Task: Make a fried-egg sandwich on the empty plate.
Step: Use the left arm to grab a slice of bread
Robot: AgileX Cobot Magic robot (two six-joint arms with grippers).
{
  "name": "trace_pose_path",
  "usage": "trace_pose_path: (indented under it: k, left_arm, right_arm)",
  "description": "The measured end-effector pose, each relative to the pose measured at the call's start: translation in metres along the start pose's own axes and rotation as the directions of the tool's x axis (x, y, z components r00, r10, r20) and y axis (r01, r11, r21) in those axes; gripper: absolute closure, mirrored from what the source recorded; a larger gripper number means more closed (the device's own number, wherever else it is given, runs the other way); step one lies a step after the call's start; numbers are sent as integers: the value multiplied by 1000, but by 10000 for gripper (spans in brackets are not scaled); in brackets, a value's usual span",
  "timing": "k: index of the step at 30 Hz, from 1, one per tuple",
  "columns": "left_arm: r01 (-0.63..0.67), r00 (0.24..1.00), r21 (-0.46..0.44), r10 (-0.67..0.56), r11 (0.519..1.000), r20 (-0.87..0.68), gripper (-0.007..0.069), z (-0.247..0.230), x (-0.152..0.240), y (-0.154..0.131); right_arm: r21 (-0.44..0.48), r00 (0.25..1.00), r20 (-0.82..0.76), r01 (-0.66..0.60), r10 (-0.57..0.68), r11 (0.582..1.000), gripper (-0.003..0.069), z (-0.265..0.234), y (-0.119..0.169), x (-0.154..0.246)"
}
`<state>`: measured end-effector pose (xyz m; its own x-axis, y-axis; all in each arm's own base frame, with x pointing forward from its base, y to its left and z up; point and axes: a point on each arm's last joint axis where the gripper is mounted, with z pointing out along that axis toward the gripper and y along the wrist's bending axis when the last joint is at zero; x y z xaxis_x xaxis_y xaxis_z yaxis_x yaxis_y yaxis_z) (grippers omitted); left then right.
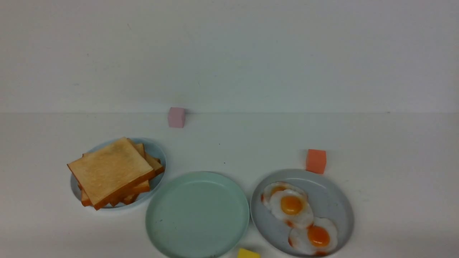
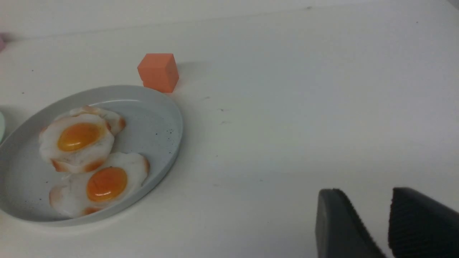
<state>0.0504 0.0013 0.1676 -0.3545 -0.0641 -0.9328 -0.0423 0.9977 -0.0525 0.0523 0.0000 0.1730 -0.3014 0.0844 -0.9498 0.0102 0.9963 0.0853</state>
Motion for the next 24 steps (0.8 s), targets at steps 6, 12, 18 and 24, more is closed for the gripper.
trace_pose_path:
  k: [6, 12, 18, 24]
  left_arm:
    - [0, 1000, 0, 0, 1000, 0, 387, 0, 0, 0]
    - [0, 1000, 0, 0, 1000, 2, 387, 0, 0, 0]
    - [0, 1000, 1, 0, 1000, 22, 387, 0, -1, 0]
    - [0, 994, 7, 0, 1000, 105, 387, 1, -8, -1]
  right_arm:
    - [2, 1000, 0, 5, -5, 1000, 418, 0, 0, 0]
    - [8, 1000, 1, 21, -21, 1000, 418, 0, -1, 0]
    - [9, 1000, 7, 24, -24, 1000, 418, 0, -1, -1]
    - [-2, 997, 74, 25, -25, 1000, 418, 1, 0, -5]
